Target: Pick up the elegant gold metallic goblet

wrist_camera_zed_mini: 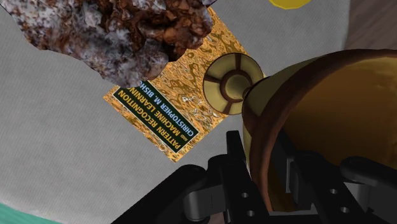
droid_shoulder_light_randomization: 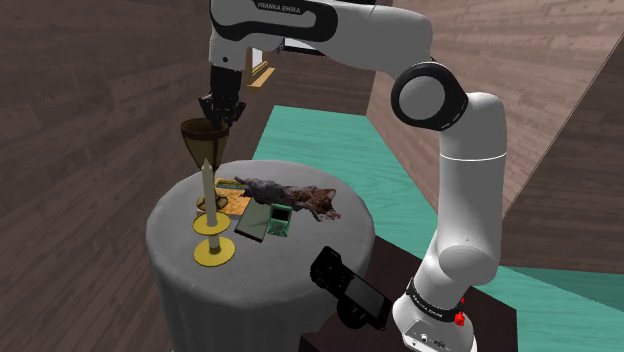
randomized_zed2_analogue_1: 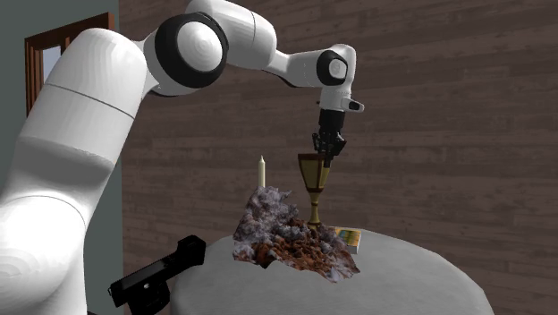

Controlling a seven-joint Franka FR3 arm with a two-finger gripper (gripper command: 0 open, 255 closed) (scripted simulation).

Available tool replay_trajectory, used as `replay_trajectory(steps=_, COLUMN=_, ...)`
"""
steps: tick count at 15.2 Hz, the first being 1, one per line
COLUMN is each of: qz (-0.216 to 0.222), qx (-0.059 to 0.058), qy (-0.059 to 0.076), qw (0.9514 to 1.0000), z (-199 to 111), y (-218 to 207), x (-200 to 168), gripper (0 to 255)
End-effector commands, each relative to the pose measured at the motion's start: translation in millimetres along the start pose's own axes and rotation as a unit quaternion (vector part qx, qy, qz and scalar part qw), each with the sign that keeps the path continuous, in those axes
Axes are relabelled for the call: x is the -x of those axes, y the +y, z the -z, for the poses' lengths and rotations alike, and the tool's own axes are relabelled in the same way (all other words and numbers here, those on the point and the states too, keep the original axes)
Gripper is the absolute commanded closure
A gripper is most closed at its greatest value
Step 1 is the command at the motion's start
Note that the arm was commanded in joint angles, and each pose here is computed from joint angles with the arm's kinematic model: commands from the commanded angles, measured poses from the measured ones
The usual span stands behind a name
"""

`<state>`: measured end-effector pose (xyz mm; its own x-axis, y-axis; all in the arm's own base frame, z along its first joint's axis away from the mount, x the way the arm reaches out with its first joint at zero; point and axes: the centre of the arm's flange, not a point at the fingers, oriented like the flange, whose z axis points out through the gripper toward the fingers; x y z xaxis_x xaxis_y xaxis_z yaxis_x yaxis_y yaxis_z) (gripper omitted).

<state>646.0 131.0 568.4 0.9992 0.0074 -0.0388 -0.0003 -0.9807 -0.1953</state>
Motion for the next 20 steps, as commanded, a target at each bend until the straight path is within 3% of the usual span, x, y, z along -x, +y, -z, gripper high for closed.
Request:
replay_trajectory(steps=1, qz=0.000, qx=0.000, qy=0.000, qw=1.0000, z=0, y=0, x=0, gripper=255)
replay_trajectory(steps=20, qz=0.000, qx=0.000, qy=0.000, qw=1.0000, z=78, y=-15, x=3, gripper=255)
